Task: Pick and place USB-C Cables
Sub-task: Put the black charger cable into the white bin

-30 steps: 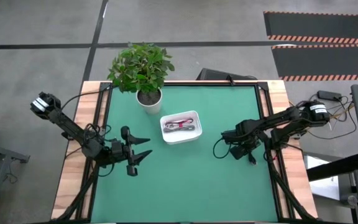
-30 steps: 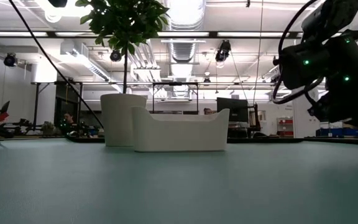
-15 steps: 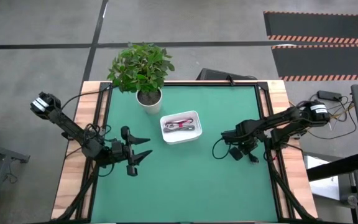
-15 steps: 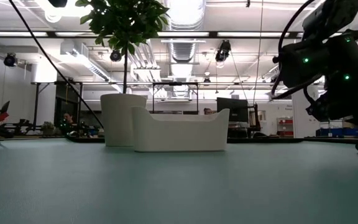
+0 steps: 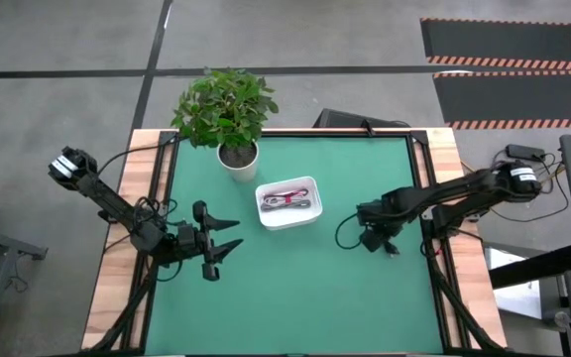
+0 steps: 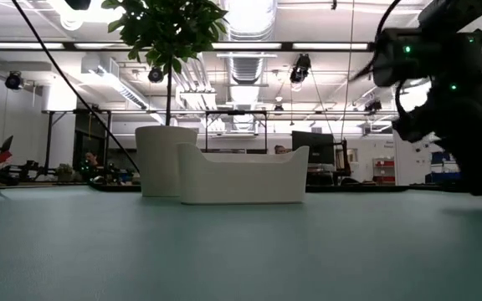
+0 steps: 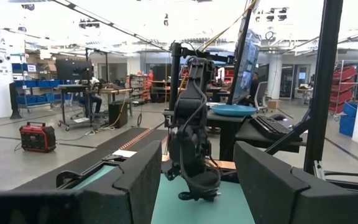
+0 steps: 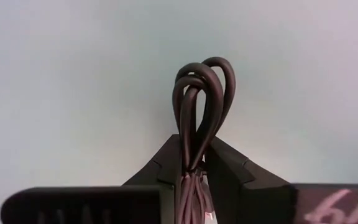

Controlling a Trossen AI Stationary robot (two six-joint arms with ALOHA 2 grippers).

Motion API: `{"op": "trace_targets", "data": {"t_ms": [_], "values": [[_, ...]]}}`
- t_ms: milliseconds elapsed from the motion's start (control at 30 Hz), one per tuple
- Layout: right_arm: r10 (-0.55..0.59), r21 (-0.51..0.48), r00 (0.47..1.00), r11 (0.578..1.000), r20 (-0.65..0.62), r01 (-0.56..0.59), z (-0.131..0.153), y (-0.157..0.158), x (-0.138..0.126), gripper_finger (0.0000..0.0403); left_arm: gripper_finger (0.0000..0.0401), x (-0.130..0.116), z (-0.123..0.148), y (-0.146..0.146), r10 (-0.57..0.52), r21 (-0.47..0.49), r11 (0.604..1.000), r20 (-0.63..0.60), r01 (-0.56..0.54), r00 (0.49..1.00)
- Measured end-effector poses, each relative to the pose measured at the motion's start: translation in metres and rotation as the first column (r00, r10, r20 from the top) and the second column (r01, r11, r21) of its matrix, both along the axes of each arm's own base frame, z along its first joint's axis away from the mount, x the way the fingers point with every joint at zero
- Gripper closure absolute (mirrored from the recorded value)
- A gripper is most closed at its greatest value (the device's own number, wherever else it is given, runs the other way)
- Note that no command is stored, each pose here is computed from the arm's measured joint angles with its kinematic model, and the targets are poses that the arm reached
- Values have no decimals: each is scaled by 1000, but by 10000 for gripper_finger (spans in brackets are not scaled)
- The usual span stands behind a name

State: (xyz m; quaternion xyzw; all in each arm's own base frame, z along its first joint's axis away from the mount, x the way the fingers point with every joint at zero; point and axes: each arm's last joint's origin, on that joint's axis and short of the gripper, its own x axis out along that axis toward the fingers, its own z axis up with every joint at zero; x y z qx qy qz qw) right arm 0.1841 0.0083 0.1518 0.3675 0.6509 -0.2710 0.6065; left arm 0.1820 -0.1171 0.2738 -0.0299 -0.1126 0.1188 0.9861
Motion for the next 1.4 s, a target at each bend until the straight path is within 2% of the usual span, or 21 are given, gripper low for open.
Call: {"op": "trace_targets", "data": {"t_ms": [200, 367, 533, 667, 867, 933, 1167, 1400], "values": [[7, -80, 980, 997, 197, 9, 18, -2, 3, 360, 214, 0, 0, 0, 0, 1, 1000, -1, 0, 1000], [42, -215, 939, 976, 342, 35, 41, -6, 4, 360, 214, 0, 0, 0, 0, 0, 1000, -1, 0, 1000], [149, -377, 856, 924, 495, 57, 64, -10, 12, 360, 214, 0, 0, 0, 1, 0, 1000, 0, -1, 1000], [245, -499, 777, 861, 580, 101, 74, -3, 20, 360, 214, 0, 0, 0, 0, 0, 1000, 0, 0, 1000], [384, -643, 691, 751, 613, 153, 73, 18, 35, 360, 214, 0, 0, 0, 0, -1, 1000, 0, 0, 1000], [422, -670, 670, 726, 610, 153, 75, 19, 39, 360, 214, 0, 0, 0, 0, 0, 1000, -1, 0, 1000], [521, -724, 604, 675, 603, 141, 79, 25, 53, 360, 214, 0, 0, 0, 0, 0, 1000, -2, 0, 1000], [603, -763, 533, 632, 593, 133, 70, 36, 74, 360, 214, 0, -1, 0, 0, 0, 1000, -2, 0, 1000]]}}
